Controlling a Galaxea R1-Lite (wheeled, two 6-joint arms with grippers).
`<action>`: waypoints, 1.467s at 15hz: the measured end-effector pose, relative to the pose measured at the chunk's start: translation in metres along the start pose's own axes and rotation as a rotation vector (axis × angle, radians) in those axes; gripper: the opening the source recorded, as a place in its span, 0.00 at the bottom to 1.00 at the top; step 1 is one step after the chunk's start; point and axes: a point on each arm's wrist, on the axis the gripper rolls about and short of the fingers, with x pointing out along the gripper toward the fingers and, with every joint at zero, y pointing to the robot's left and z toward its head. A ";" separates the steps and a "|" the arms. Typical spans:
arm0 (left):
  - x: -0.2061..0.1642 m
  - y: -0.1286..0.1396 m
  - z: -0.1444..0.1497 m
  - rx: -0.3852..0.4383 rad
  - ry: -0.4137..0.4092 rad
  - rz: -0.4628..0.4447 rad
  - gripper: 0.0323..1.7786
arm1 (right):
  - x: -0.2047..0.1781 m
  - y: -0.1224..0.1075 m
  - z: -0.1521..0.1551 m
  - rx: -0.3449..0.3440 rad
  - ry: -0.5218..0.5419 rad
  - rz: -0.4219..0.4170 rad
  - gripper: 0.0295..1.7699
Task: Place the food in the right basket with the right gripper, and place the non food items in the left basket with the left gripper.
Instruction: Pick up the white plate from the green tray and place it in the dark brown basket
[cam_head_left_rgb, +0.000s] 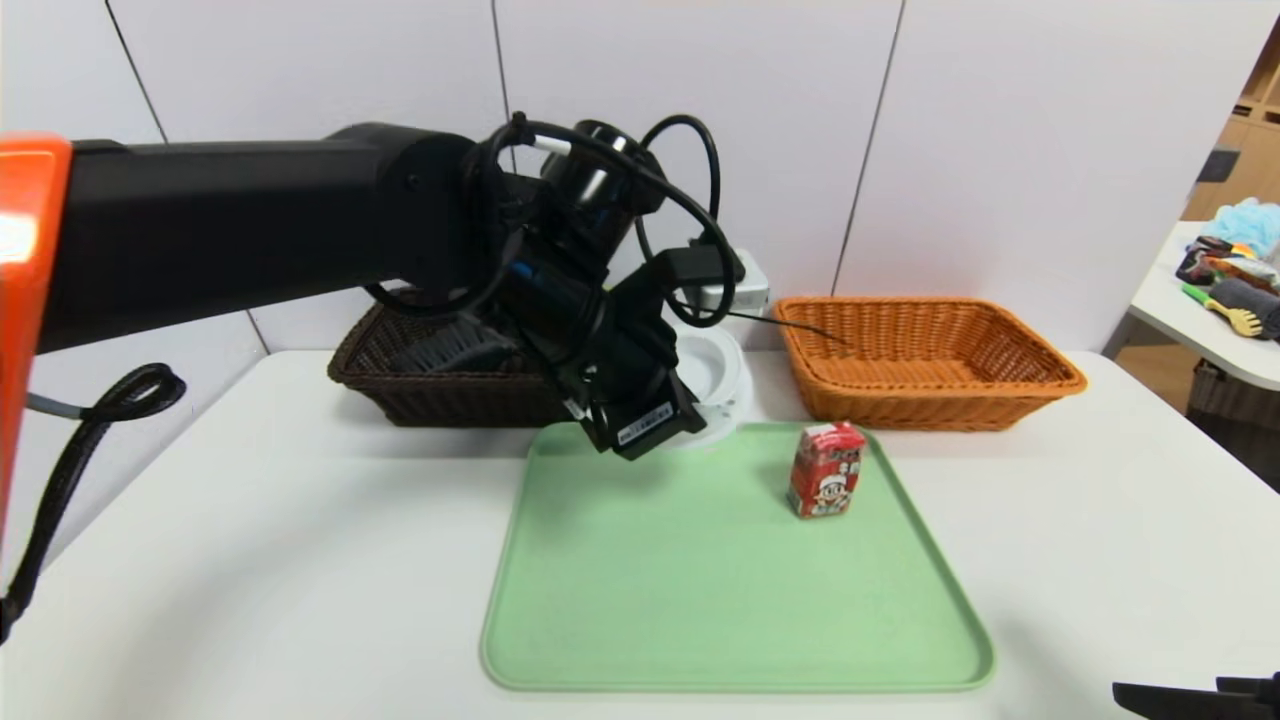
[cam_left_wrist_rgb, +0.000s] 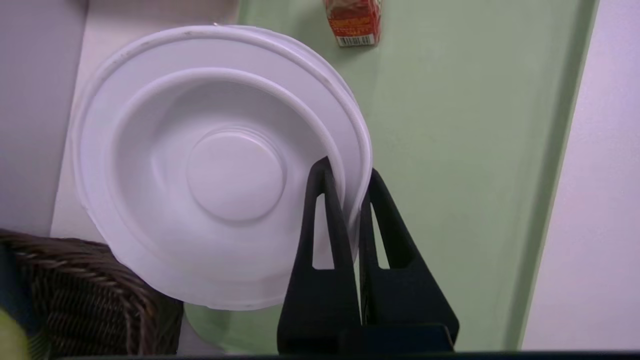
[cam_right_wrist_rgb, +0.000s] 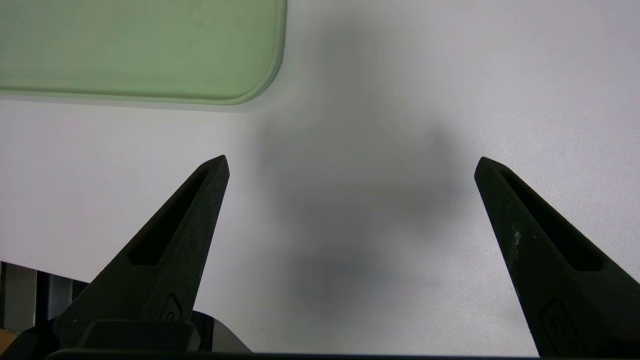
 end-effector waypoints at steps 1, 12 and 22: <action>-0.008 0.002 0.001 -0.006 -0.010 0.016 0.03 | 0.000 0.000 0.000 -0.001 0.000 0.000 0.96; -0.088 0.085 -0.073 -0.230 0.031 0.323 0.03 | 0.000 0.000 0.000 -0.001 0.001 0.000 0.96; -0.079 0.142 -0.148 -0.432 0.084 0.432 0.03 | 0.001 0.000 -0.001 0.000 0.007 -0.003 0.96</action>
